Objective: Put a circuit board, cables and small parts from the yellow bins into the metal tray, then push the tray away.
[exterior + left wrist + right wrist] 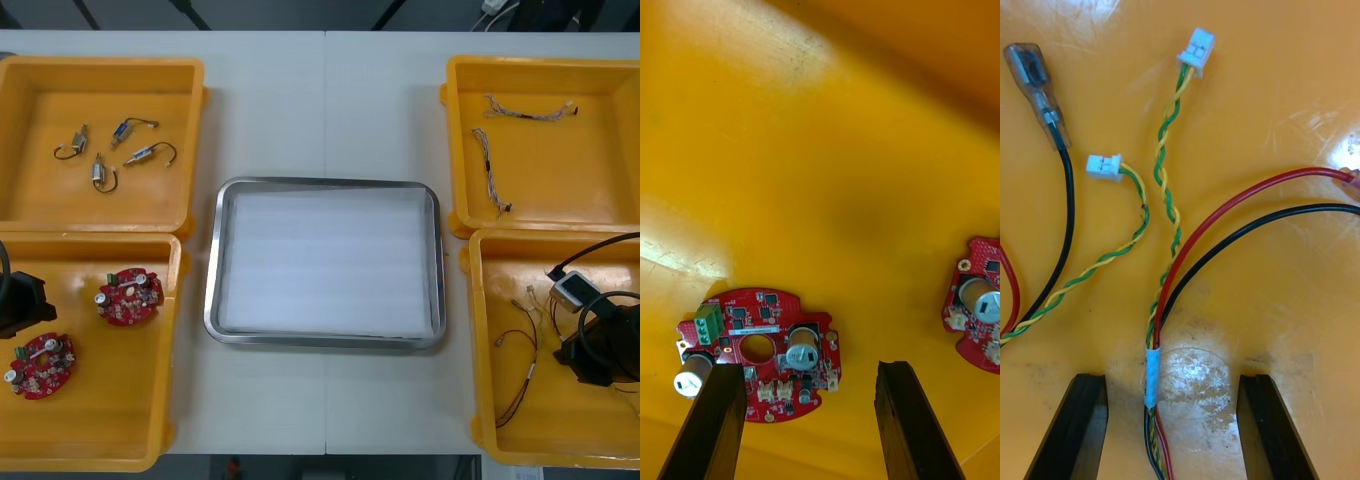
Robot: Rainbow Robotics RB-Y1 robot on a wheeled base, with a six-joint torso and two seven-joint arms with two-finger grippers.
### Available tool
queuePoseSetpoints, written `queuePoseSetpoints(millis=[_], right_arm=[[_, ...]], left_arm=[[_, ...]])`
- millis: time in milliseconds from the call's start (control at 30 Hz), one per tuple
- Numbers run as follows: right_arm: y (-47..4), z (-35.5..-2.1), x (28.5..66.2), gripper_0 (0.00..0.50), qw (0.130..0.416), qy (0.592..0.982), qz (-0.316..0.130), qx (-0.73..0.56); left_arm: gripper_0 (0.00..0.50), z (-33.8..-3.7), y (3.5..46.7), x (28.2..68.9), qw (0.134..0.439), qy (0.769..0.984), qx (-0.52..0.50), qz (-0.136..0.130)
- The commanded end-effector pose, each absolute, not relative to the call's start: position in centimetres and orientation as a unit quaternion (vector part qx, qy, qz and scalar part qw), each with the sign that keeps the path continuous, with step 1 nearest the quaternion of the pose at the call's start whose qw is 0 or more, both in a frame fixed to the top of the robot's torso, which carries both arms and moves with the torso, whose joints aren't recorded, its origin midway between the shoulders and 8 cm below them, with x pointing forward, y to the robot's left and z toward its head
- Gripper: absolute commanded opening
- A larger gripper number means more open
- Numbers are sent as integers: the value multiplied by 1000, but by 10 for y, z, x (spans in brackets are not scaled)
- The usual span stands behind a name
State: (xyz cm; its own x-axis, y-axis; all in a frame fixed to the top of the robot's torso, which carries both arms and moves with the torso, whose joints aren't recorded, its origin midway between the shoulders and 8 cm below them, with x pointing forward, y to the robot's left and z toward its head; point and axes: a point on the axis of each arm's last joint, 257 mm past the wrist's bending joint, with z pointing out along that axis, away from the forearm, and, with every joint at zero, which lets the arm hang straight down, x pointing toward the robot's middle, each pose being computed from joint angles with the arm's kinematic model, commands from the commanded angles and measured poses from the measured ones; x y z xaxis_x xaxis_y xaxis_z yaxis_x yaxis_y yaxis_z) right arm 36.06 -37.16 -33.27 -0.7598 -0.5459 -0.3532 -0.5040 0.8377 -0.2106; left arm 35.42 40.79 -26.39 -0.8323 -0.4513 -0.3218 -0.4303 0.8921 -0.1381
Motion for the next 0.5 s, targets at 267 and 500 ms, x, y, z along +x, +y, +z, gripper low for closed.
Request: queuePoseSetpoints(millis=[267, 500], right_arm=[[-355, -347, 349, 0, 198, 941, -31, -272], [-358, -341, 355, 0, 204, 940, -33, -272]], left_arm=[[500, -290, 428, 339, 156, 967, -203, -2], [500, -305, 425, 337, 149, 967, -205, -7]])
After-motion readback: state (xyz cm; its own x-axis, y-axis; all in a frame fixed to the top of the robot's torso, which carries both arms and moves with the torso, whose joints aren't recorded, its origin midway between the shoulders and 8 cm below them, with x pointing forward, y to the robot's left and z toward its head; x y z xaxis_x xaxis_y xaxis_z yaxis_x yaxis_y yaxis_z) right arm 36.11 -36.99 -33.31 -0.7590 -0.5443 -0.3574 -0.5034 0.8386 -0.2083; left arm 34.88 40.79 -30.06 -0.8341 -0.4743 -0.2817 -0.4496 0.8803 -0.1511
